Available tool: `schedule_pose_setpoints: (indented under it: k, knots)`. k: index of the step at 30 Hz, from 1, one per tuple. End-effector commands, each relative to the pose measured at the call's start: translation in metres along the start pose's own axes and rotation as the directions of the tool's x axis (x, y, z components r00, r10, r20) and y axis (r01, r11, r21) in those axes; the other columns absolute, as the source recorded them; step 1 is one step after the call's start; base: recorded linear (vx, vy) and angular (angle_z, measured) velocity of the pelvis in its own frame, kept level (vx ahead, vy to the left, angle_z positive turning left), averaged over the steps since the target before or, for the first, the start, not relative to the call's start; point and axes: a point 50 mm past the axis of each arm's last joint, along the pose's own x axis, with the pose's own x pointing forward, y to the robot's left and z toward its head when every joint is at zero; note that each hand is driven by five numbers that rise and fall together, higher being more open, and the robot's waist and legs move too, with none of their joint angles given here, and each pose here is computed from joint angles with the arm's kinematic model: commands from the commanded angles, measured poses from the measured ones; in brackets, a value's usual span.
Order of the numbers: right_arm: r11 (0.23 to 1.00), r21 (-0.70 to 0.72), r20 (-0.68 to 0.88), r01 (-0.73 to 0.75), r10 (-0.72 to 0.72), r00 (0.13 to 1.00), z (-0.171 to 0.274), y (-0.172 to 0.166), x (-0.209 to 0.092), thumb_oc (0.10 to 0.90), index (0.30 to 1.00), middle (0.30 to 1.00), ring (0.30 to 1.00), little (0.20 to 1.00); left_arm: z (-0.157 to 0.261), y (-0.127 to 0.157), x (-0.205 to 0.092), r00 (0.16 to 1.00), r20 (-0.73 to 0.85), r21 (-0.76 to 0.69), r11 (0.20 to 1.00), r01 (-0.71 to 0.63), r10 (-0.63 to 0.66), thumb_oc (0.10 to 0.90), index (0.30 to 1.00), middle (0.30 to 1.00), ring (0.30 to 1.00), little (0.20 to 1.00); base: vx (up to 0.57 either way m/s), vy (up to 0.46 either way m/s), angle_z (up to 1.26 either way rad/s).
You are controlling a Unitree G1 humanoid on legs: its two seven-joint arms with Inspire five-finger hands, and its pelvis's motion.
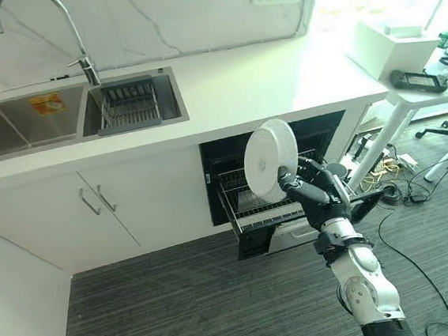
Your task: Place the dishes in the dishwasher.
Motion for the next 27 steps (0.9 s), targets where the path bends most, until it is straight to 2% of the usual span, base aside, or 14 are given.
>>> schedule_pose_setpoints:
  k: [1,5,10,12,13,15,19,27]
  knots:
    - [0.992,-0.059,0.369,-0.111,0.125,0.921,0.077,0.025,0.022,0.4,0.3,0.3,0.3,0.3,0.011,-0.017,0.006,0.995,0.041,0.053,0.995,0.089,-0.092,0.8,0.9,0.9,0.9,0.9,0.05,0.192,0.02]
    - [0.996,-0.054,0.392,-0.07,0.085,0.916,0.08,0.021,0.028,0.4,0.3,0.3,0.3,0.3,0.01,-0.018,0.006,0.995,0.039,0.056,0.994,0.093,-0.095,0.8,0.9,0.9,0.9,0.9,0.02,0.197,0.05]
    - [0.998,-0.001,0.426,0.061,-0.055,0.903,0.075,0.003,0.028,0.4,0.3,0.3,0.3,0.3,0.017,-0.014,0.006,0.994,0.043,0.104,0.99,0.091,-0.096,0.8,0.9,0.9,0.9,0.9,0.08,0.251,0.15]
    - [0.994,-0.023,0.434,0.106,-0.086,0.897,0.073,-0.005,0.025,0.4,0.3,0.3,0.3,0.3,0.03,-0.011,0.007,0.994,0.059,0.173,0.982,0.081,-0.093,0.8,0.9,0.9,0.9,0.9,0.1,-0.095,0.21]
    - [0.992,-0.049,0.434,0.116,-0.083,0.897,0.077,-0.009,0.031,0.4,0.3,0.3,0.3,0.3,0.048,-0.001,0.007,0.995,0.096,0.109,0.994,0.031,-0.041,0.8,0.9,0.9,0.9,0.9,0.08,-0.312,0.18]
    - [0.984,-0.097,0.427,0.151,-0.096,0.899,0.084,-0.018,0.031,0.4,0.3,0.3,0.3,0.3,0.051,0.002,0.007,0.995,0.098,0.12,0.993,0.017,-0.029,0.8,0.9,0.9,0.9,0.9,0.09,-0.323,-0.06]
    - [0.972,-0.149,0.37,0.183,-0.117,0.922,0.085,-0.031,0.03,0.4,0.3,0.3,0.3,0.3,0.038,0.0,0.006,0.998,0.055,0.049,0.999,0.01,-0.013,0.8,0.9,0.9,0.9,0.9,0.09,-0.178,0.15]
    - [0.919,-0.286,0.296,0.27,-0.183,0.937,0.089,-0.046,0.038,0.4,0.3,0.3,0.3,0.3,0.006,-0.015,0.005,0.998,0.001,0.061,0.996,0.061,-0.061,0.8,0.9,0.9,0.9,0.9,0.08,-0.087,0.05]
